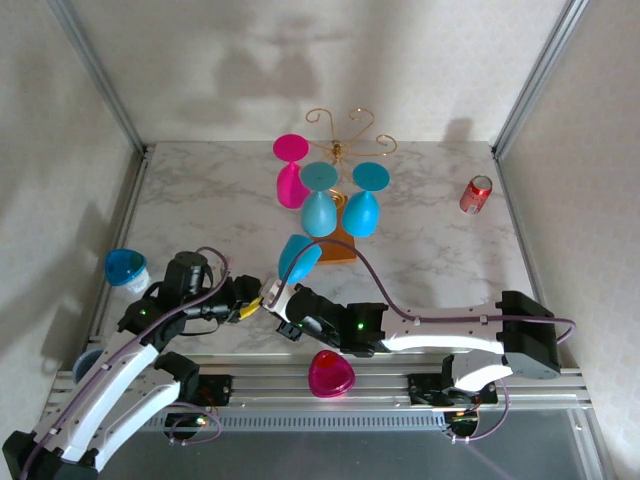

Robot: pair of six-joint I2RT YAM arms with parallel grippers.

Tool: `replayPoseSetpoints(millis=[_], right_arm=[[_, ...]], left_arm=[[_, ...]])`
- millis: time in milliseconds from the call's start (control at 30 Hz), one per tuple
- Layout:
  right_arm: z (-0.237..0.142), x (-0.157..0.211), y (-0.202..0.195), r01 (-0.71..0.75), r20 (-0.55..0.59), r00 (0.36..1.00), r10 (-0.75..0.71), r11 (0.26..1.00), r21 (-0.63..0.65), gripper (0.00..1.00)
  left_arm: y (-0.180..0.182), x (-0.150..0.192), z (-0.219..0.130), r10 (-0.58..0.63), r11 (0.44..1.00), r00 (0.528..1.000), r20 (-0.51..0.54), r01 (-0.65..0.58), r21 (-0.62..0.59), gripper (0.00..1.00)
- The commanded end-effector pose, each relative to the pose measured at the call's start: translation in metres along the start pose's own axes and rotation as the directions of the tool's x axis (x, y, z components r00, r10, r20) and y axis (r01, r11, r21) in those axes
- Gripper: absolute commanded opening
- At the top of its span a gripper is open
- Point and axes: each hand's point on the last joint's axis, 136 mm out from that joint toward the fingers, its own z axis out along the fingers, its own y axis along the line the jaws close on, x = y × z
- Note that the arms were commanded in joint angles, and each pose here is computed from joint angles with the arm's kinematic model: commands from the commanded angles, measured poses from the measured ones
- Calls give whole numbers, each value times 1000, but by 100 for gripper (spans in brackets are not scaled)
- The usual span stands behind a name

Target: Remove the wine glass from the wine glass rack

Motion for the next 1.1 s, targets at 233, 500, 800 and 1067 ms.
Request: replayPoseSetpoints(millis=[233,500,800,1067], right_arm=[[-10,-28,12,14,101,995,-11,1000,-24,0],[-4,-28,20,38,90,995,-36,999,-30,0],[-4,-28,22,47,91,995,-44,998,-29,0],[0,-25,26,59,73,996,-56,998,-36,0]], left_arm=[[1,-7,5,-48,999,999,4,48,21,44],[0,-7,7,-63,998,998,-7,63,31,45],[0,-11,9,-65,997,998,-4,65,37,41],[-8,-12,8,-66,996,998,-2,66,67,38]])
